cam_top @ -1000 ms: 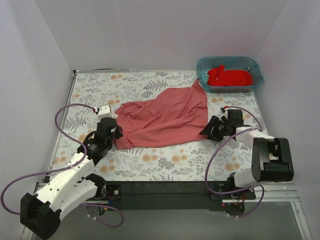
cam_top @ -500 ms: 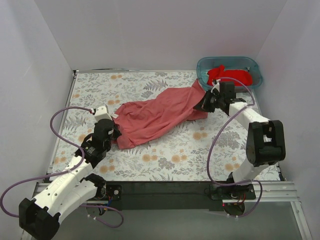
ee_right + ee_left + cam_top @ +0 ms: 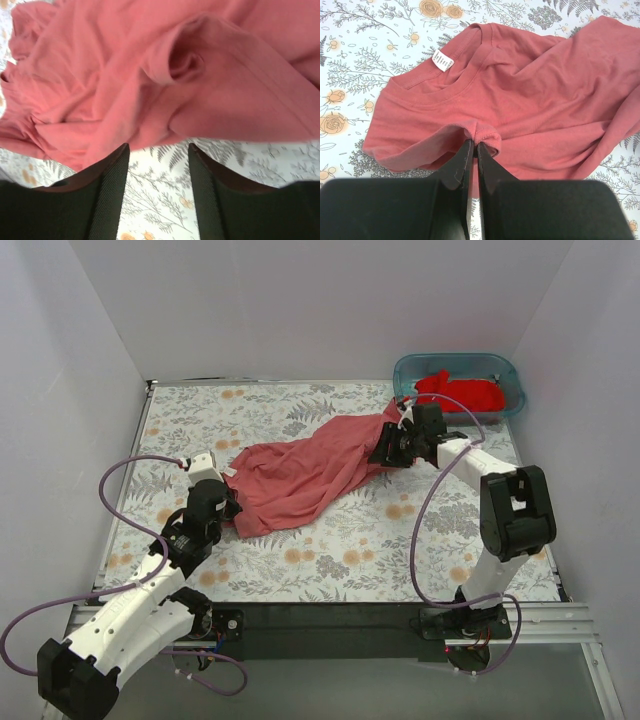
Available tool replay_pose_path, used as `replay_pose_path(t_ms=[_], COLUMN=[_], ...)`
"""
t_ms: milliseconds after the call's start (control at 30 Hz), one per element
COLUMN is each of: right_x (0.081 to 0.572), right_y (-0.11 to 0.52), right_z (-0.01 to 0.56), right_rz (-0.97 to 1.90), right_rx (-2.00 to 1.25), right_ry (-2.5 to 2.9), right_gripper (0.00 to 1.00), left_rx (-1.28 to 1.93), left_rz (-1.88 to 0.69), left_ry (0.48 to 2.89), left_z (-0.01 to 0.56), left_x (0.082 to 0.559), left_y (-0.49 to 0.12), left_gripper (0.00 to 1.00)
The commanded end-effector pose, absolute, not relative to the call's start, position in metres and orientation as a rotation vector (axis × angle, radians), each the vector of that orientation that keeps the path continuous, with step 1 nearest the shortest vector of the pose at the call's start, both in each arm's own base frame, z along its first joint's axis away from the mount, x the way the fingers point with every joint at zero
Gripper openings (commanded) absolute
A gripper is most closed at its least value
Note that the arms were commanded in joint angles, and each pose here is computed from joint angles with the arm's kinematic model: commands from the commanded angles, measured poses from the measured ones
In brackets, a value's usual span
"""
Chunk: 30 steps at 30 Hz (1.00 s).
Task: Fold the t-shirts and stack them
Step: Flatten the tshirt out
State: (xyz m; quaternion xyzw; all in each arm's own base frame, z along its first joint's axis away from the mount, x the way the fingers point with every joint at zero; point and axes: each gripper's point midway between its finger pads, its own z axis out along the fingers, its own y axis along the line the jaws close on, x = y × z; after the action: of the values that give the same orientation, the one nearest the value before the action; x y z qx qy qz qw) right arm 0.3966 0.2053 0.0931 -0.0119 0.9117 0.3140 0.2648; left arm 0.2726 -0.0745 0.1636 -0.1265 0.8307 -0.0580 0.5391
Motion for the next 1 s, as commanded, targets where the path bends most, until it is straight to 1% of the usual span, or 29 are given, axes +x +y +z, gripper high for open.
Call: replay_pose_path(t_ms=[0,67,100,167,267,467,667,767,867,967], right_x=[0.386,0.384,0.388,0.388,0.398,0.431,0.449,0.457,0.461,0.466], right_y=[0.18,0.174,0.175,0.178,0.185,0.197,0.207,0.214,0.224,0.231], right_z=[0.097,0.096,0.097,0.095,0.099,0.105,0.088,0.082,0.078,0.079], right_rz=[0.738,0.763,0.786,0.842,0.88,0.93,0.972,1.006,1.03,1.044], right_rx=[-0.064,-0.053,-0.056,-0.059,-0.077,-0.111,-0.093,-0.086,-0.096,-0.092], right_ry=[2.419,2.403,2.374,2.364,2.342,2.278,2.296,2.297,2.299,2.29], right_gripper=[0.54,0.48,0.42,0.36,0.33,0.34,0.34,0.37,0.42,0.52], left_rx=[-0.305,-0.302,-0.303,-0.303,-0.304,-0.302,-0.3,-0.296,-0.291,-0.286], left_rz=[-0.129,-0.129,-0.131,-0.131,-0.127,-0.125,-0.127,-0.128,-0.13,-0.127], left_ry=[1.953,1.958,1.959,1.959,1.961,1.965,1.967,1.97,1.975,1.984], left_z=[0.169,0.167,0.167,0.167,0.166,0.164,0.163,0.163,0.162,0.16], left_x=[0.275,0.275,0.275,0.275,0.275,0.275,0.276,0.276,0.277,0.277], left_y=[-0.072,-0.072,-0.072,-0.073,-0.072,-0.072,-0.073,-0.074,-0.075,-0.076], left_gripper=[0.0,0.0,0.0,0.0,0.0,0.0,0.0,0.0,0.0,0.0])
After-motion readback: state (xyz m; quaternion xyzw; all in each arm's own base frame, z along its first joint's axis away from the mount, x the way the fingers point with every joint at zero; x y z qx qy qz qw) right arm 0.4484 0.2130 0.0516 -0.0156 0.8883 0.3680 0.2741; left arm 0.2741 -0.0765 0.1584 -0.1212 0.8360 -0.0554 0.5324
